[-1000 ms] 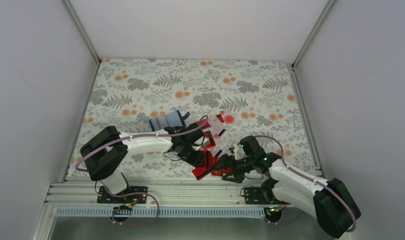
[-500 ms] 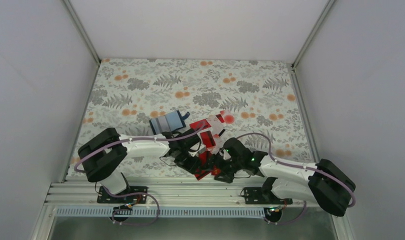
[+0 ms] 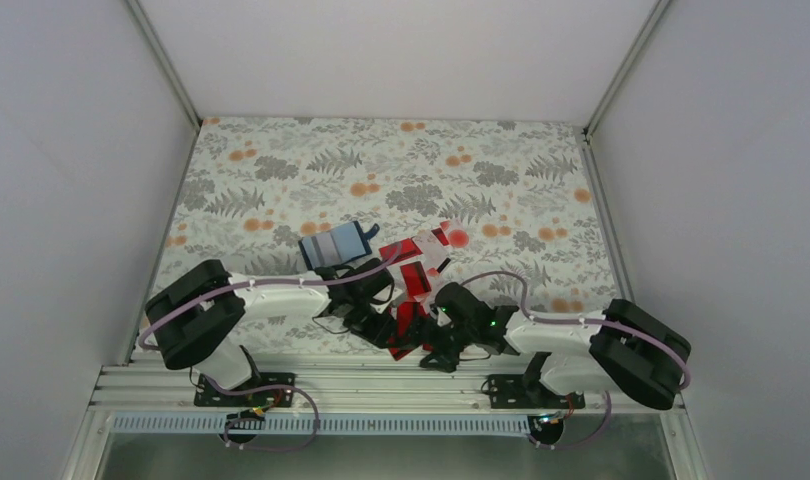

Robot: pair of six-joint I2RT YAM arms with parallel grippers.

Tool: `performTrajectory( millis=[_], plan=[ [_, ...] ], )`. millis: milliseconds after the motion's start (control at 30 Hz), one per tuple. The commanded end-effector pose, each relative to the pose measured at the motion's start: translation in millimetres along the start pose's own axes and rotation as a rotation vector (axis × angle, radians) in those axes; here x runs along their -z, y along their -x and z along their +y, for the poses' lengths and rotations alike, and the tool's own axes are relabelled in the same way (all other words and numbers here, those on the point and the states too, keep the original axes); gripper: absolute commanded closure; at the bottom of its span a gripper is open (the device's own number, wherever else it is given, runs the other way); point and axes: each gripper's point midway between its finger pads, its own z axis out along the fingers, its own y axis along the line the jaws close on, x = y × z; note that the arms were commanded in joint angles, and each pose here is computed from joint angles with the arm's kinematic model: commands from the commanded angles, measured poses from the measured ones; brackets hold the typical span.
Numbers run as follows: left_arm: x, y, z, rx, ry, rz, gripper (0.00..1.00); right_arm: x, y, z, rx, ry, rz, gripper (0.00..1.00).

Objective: Put the credit cards into the card holder

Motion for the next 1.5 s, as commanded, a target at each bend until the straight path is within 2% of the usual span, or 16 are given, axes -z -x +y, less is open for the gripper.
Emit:
performTrajectory(
  millis=[0,333,667,767,1000,1467],
  plan=[
    [-13,-6,-37,-0.050,-0.180,0.032,0.48,-4,21,15,0.006,0.054,-0.123,0.14],
    [-26,-3,-50,-0.086,-0.231,0.038,0.50,14,28,6,-0.034,0.041,-0.221,0.16],
    [-25,-6,-60,-0.082,-0.265,0.044,0.68,19,28,0,-0.042,0.108,-0.239,0.29],
    [-24,-6,-61,-0.078,-0.269,0.041,0.69,15,29,5,-0.018,0.138,-0.230,0.30],
    [-24,-7,-56,-0.071,-0.243,0.039,0.69,-1,33,9,0.012,0.086,-0.199,0.36],
    [-29,-17,-58,-0.064,-0.318,0.061,0.73,16,37,28,0.034,0.224,-0.270,0.50]
  ],
)
